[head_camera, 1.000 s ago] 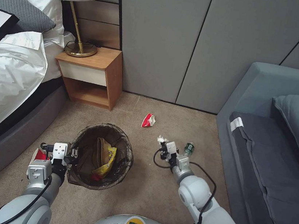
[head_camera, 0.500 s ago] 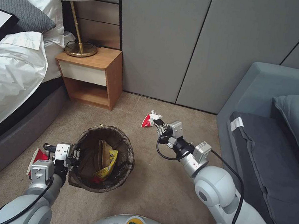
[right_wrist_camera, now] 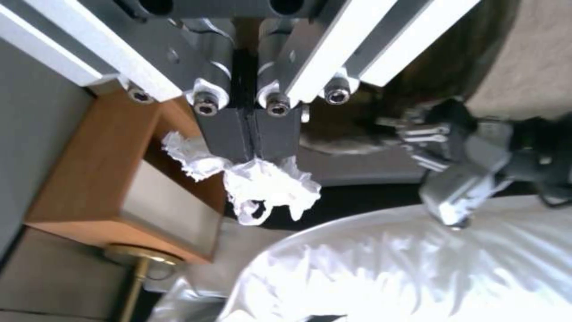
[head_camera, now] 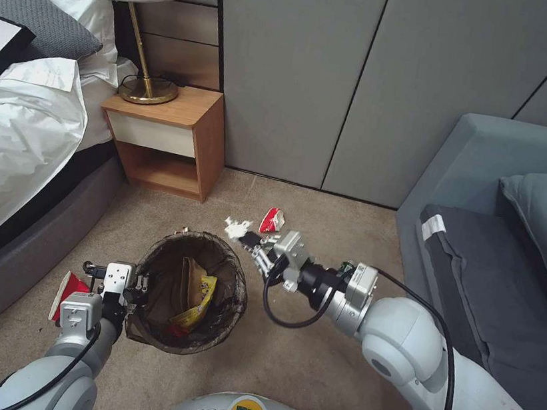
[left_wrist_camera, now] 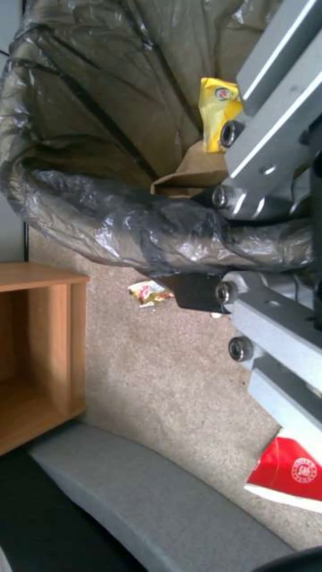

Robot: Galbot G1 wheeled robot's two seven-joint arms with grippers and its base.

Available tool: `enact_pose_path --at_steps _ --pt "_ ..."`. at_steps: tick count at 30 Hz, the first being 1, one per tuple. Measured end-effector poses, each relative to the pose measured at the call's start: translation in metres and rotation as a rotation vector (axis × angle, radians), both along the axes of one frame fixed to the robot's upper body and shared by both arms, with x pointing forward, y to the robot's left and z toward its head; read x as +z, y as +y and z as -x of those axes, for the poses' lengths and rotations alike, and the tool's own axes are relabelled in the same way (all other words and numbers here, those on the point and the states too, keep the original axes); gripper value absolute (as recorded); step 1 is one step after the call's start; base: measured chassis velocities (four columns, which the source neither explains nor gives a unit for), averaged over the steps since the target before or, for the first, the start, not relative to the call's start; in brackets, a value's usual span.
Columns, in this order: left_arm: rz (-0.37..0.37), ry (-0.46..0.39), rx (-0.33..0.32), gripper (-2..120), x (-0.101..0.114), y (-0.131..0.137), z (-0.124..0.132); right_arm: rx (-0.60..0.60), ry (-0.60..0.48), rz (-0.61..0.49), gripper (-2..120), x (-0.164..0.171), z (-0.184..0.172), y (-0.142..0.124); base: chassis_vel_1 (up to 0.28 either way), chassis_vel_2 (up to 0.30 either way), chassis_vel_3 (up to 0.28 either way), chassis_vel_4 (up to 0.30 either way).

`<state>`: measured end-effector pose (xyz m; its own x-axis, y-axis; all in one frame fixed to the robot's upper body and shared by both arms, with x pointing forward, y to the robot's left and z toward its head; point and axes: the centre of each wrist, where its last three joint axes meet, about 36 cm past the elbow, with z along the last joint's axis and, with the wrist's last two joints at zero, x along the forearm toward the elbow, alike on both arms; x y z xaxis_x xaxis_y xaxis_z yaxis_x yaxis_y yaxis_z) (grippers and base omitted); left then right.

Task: Pick up the trash bin, then pick up the garbage from the floor and place it into the trash bin.

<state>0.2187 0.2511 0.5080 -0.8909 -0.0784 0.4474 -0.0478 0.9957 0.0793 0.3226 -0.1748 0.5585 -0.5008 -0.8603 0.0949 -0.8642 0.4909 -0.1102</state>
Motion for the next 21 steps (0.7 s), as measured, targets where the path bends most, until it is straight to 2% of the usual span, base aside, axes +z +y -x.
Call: enact_pose_path --at_steps 15,21 --pt "-0.001 0.002 -0.018 5 -0.001 -0.005 0.0 0.129 0.044 0.075 0 -0.005 0.015 0.029 0.0 0.0 0.0 0.0" --pt "-0.001 0.002 -0.02 5 -0.001 -0.005 0.0 0.138 0.049 0.093 0 -0.011 0.013 0.041 0.0 0.0 0.0 0.0"
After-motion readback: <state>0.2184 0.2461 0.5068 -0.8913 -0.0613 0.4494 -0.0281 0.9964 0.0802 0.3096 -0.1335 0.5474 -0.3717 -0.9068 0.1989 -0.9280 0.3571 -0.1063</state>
